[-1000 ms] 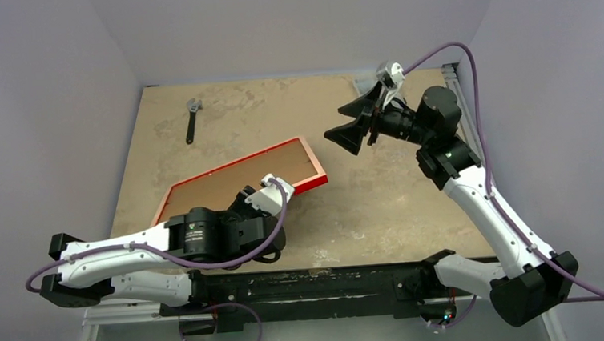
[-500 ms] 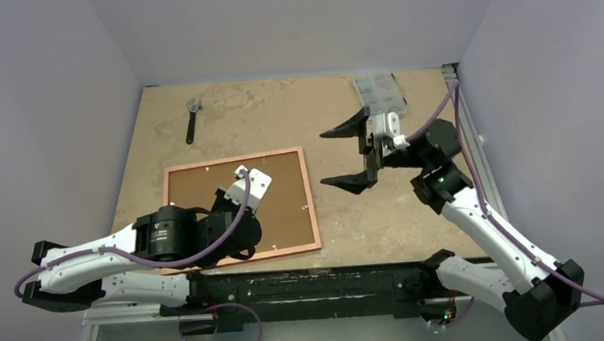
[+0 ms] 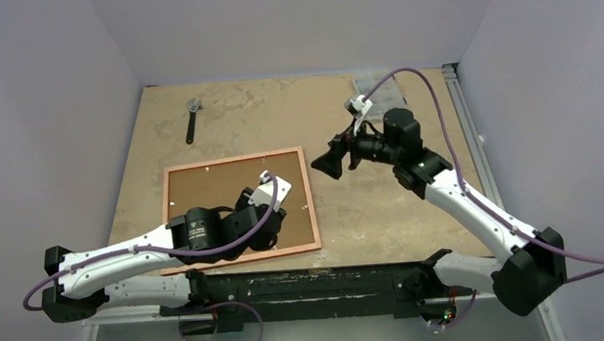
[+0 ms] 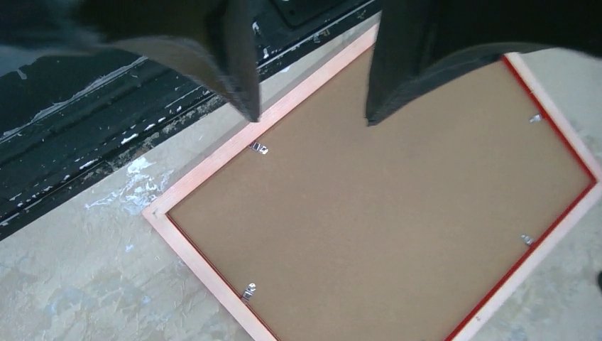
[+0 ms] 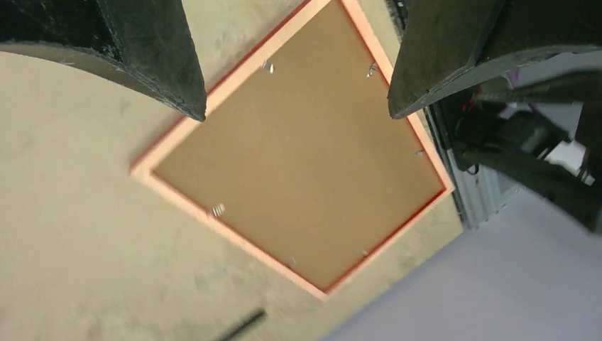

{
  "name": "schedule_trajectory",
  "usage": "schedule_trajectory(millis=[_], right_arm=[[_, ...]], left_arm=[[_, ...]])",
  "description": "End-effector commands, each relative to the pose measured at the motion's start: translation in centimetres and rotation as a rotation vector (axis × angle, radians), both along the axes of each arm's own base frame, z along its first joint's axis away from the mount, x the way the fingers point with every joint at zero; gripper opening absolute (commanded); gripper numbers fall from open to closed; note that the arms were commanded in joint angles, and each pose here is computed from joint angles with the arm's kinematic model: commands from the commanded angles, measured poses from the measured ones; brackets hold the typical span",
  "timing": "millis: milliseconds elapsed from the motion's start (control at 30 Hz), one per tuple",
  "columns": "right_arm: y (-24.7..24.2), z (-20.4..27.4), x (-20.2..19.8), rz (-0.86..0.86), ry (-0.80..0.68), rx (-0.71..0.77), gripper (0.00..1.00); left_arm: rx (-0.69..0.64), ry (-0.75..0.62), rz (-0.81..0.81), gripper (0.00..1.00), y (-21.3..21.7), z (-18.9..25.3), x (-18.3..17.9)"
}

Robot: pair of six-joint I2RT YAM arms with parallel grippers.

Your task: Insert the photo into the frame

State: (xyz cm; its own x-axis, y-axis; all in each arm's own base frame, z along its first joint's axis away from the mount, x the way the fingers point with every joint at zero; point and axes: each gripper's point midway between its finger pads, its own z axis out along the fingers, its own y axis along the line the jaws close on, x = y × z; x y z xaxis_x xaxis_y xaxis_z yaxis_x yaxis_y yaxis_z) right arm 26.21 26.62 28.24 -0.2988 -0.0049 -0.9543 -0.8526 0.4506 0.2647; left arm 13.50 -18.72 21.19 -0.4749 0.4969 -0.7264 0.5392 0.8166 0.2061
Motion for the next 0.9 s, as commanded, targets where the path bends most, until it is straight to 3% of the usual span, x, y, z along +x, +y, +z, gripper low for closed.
schedule_trajectory(millis=[0, 100, 167, 267, 500, 733, 867], right_arm=[[-1.9, -6.7, 1.5, -0.278, 0.481, -0.145, 0.98], [-1.2, -11.1, 0.1, -0.267, 0.646, -0.300, 0.98], [-0.7, -13.6, -1.1, -0.267, 0.689, -0.408, 0.98], [-0.5, -15.9, -2.5, -0.299, 0.715, -0.510, 0.98], [0.4, -20.7, -6.0, -0.324, 0.770, -0.721, 0.80], [2.2, -23.8, -7.1, -0.317, 0.823, -0.768, 0.60], [3.3, -24.3, -6.6, -0.333, 0.805, -0.771, 0.57]], left_arm=[[-0.204, 0.107, -0.061, 0.61, -3.4, -0.7, -0.1], [-0.243, 0.118, -0.034, 0.90, -3.8, -1.7, 0.3], [-0.257, 0.125, -0.006, 0.99, -3.7, -2.5, 0.7], [-0.272, 0.159, 0.024, 1.00, -3.4, -4.0, 1.0], [-0.338, 0.245, 0.082, 1.00, -2.7, -5.9, 1.9], [-0.327, 0.250, 0.102, 1.00, -2.4, -6.0, 2.5], [-0.324, 0.247, 0.100, 1.00, -2.4, -5.7, 2.6]])
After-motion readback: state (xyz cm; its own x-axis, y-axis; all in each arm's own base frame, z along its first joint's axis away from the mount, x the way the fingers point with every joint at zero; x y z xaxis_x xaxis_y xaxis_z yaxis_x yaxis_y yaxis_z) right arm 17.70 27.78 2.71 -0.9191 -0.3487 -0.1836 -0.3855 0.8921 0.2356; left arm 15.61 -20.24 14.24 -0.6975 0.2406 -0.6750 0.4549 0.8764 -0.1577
